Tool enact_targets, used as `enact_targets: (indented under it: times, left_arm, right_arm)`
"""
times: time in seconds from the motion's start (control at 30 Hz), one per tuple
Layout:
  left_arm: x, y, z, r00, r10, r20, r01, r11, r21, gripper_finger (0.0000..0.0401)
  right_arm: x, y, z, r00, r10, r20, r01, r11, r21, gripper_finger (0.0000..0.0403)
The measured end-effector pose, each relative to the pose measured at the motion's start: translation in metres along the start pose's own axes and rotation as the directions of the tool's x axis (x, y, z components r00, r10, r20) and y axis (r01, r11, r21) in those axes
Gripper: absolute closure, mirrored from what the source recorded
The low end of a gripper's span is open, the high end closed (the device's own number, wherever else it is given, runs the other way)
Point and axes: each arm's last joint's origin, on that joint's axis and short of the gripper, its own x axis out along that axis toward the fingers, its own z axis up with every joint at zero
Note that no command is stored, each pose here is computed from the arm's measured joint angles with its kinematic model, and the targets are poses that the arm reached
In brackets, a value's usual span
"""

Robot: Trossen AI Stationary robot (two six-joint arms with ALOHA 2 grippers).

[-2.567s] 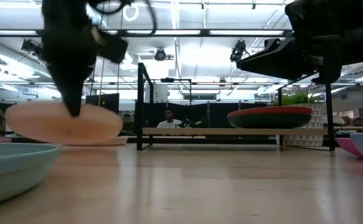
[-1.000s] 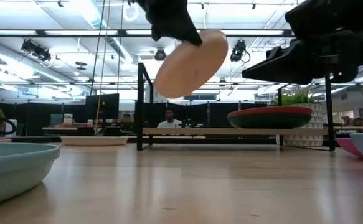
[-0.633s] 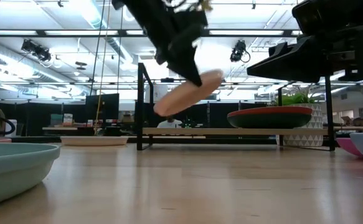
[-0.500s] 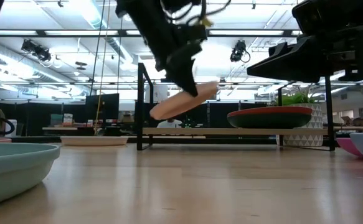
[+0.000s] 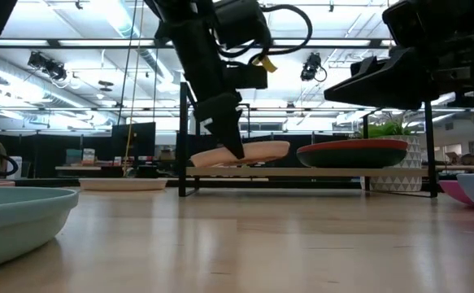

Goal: Place and stack plates onto a shelf
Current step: Put the light pink plate on the shelf, then stack the gray plate on top of the light pink plate on the shelf

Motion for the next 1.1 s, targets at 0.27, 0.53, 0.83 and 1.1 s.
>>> enact_targets:
  times: [0.27,0.53,0.83,1.1]
  left_arm:
    - [0.0,-0.003,0.0,1.0,-0.011,-0.006,0.011,0.999,0.047,0.0382]
    - [-0.001,-0.007,0.0,1.0,0.004,-0.008,-0.004,0.997,0.074,0.0342]
    - [-0.003,-0.01,0.0,1.0,0.004,-0.003,-0.004,0.999,0.051,0.0311]
    - [-0.038,-0.008,0.01,0.996,0.0,0.084,-0.002,1.0,0.015,0.031]
  right_arm:
    - [0.0,0.0,0.0,1.0,0.001,-0.001,-0.001,1.0,0.001,0.0299]
    - [0.0,0.0,0.0,1.0,0.001,-0.001,-0.001,1.0,0.001,0.0299]
    - [0.0,0.0,0.0,1.0,0.001,-0.001,-0.001,1.0,0.001,0.0298]
    - [0.0,0.0,0.0,1.0,0.001,-0.002,-0.001,1.0,0.0,0.0298]
